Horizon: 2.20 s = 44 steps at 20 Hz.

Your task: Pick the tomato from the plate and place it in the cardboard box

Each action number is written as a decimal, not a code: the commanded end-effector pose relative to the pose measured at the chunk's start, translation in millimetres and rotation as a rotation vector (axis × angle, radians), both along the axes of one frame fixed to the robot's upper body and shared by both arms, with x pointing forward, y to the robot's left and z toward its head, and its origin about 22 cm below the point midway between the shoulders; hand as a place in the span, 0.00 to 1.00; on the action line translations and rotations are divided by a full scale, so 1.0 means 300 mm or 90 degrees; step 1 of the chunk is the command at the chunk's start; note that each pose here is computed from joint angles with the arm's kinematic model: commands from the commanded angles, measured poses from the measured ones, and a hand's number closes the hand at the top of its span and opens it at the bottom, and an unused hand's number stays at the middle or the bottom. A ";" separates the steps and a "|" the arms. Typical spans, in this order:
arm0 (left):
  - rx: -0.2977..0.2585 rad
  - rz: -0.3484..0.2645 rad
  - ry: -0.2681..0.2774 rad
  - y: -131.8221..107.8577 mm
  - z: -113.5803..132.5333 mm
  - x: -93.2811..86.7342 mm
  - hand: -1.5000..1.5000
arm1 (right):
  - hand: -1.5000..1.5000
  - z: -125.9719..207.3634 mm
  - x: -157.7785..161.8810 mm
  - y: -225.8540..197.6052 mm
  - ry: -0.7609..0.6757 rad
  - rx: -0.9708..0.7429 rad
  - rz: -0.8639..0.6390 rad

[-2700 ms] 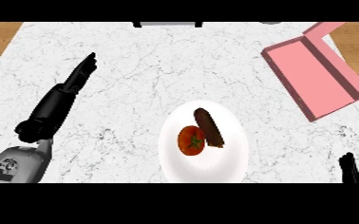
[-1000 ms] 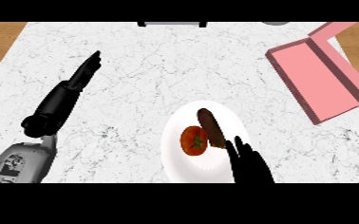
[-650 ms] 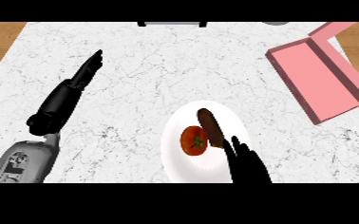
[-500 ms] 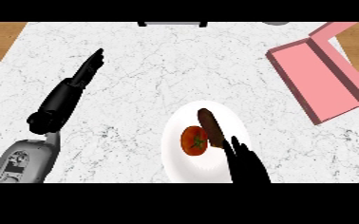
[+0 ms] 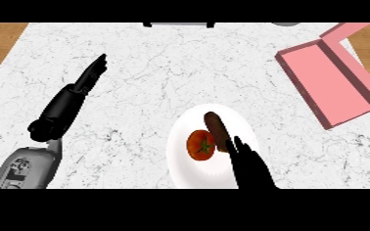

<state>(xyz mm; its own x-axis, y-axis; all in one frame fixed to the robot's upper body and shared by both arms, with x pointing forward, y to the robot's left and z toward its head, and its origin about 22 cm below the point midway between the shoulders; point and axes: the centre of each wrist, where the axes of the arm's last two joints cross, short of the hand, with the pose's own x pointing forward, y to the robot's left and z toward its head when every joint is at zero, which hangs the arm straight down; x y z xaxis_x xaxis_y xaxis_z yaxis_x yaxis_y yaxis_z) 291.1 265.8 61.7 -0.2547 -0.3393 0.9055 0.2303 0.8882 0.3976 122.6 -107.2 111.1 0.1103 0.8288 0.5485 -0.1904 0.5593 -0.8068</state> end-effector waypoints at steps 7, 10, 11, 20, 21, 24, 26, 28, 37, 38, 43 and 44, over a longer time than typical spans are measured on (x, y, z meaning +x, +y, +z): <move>0.003 0.002 -0.006 0.021 -0.013 0.016 0.50 | 0.00 -0.183 0.178 0.153 0.036 -0.081 -0.102; -0.003 0.008 -0.010 0.048 0.051 -0.015 0.50 | 0.00 -0.254 0.233 0.093 0.046 -0.089 -0.106; 0.001 0.017 0.001 0.037 0.030 0.011 0.50 | 0.00 -0.240 0.253 0.141 0.044 -0.071 -0.110; -0.001 0.004 -0.010 0.015 0.067 -0.008 0.50 | 1.00 -0.359 0.324 0.195 -0.036 -0.100 -0.028; 0.005 0.019 -0.010 0.044 0.000 0.030 0.50 | 1.00 -0.392 0.304 0.172 -0.050 -0.109 -0.033; 0.004 0.017 0.004 0.019 0.027 0.003 0.50 | 1.00 -0.332 0.269 0.162 -0.093 -0.118 -0.039; 0.007 0.017 -0.003 0.035 0.048 -0.002 0.50 | 1.00 -0.321 0.325 0.249 -0.123 -0.120 -0.051; 0.011 0.005 -0.004 0.031 -0.005 0.019 0.50 | 1.00 -0.334 0.529 0.133 -0.073 -0.148 -0.017; -0.003 -0.029 -0.029 -0.038 0.016 0.032 0.50 | 1.00 -0.116 0.932 -0.029 -0.078 -0.223 0.060; -0.009 -0.028 -0.009 -0.026 0.028 0.013 0.50 | 1.00 -0.106 0.952 -0.026 -0.099 -0.232 0.064; 0.004 -0.024 -0.011 -0.071 0.049 -0.003 0.50 | 1.00 -0.001 1.017 0.006 -0.208 -0.309 0.072; 0.001 -0.002 -0.011 0.030 0.063 0.043 0.50 | 1.00 0.113 1.024 0.020 -0.232 -0.314 0.074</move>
